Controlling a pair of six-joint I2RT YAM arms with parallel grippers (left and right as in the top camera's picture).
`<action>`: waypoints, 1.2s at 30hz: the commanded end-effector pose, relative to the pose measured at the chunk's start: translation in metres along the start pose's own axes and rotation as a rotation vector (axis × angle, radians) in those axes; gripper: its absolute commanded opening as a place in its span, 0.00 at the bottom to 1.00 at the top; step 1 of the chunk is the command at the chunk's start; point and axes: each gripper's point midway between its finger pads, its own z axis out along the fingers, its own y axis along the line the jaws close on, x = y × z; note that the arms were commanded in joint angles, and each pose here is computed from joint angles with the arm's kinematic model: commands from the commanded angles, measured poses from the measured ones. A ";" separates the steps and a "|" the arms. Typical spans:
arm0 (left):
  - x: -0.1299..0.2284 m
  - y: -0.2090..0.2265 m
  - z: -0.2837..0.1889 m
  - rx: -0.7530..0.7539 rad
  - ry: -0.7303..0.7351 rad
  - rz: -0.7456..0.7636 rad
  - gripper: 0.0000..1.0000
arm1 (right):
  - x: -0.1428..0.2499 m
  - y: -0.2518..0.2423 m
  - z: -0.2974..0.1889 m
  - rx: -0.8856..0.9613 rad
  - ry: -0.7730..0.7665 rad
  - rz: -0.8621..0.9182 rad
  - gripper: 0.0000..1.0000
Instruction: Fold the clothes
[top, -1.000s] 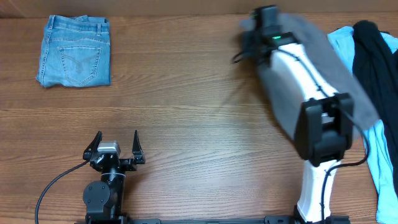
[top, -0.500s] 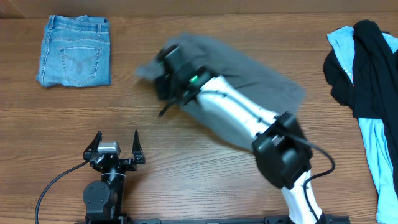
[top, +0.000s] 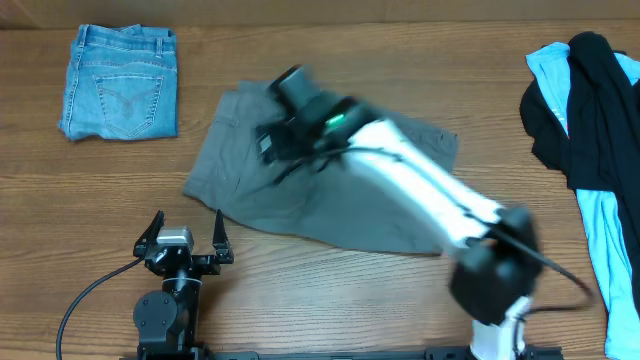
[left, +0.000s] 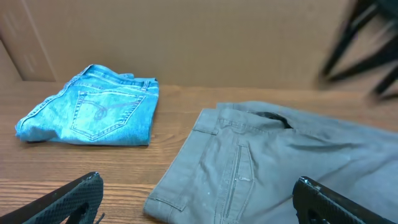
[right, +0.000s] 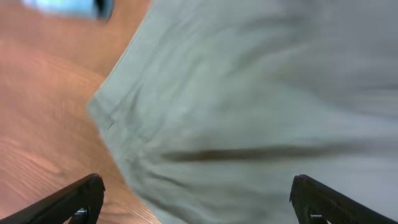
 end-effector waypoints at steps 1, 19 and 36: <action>0.000 0.002 0.000 -0.011 -0.005 0.022 1.00 | -0.049 -0.083 -0.086 0.094 -0.150 0.160 1.00; 0.000 0.002 0.000 -0.011 -0.005 0.022 1.00 | 0.036 -0.307 -0.028 0.415 0.127 0.568 0.94; 0.000 0.002 0.000 -0.011 -0.005 0.022 1.00 | 0.047 -0.314 -0.002 0.387 0.166 0.614 0.53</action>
